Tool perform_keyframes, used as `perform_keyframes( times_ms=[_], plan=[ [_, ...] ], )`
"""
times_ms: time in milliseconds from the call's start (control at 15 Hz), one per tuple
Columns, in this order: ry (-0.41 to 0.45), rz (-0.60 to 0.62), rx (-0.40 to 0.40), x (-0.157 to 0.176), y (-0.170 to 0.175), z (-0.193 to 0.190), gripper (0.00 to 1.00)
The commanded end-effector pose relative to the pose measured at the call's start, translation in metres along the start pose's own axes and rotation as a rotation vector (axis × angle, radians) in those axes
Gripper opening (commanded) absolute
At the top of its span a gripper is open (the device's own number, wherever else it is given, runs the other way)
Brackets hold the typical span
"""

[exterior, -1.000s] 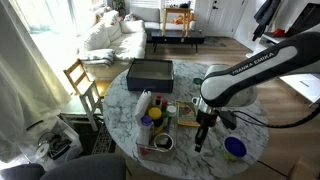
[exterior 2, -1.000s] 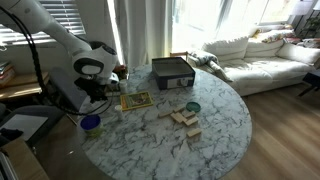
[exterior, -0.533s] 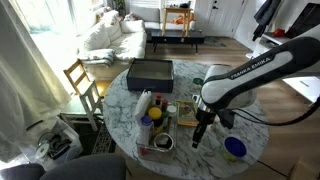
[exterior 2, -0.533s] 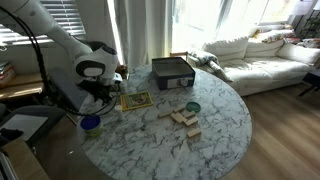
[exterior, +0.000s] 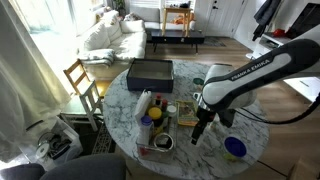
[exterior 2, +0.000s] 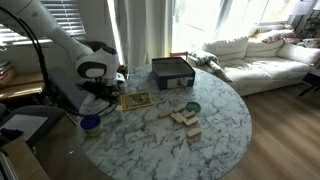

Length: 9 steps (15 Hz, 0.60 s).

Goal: Put the scoop upside down on the blue lid then stack the cans in the clear box

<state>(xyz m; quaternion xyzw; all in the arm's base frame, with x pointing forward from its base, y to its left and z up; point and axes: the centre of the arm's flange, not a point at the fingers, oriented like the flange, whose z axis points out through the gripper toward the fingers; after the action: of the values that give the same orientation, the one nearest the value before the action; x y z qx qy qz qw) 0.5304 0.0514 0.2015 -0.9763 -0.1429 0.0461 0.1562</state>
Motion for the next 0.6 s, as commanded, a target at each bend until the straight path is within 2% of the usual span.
perform_keyframes(
  times_ms=[0,200,333,400,533],
  plan=[
    [0.007,0.015,-0.028,-0.004,0.005,-0.003,1.00],
    [0.025,-0.001,-0.053,-0.010,0.011,-0.018,0.99],
    [0.092,-0.001,-0.074,-0.014,0.013,-0.035,1.00],
    [0.051,0.006,-0.042,0.000,0.013,-0.021,1.00],
    [0.081,0.009,-0.056,0.000,0.015,-0.033,1.00]
  ],
)
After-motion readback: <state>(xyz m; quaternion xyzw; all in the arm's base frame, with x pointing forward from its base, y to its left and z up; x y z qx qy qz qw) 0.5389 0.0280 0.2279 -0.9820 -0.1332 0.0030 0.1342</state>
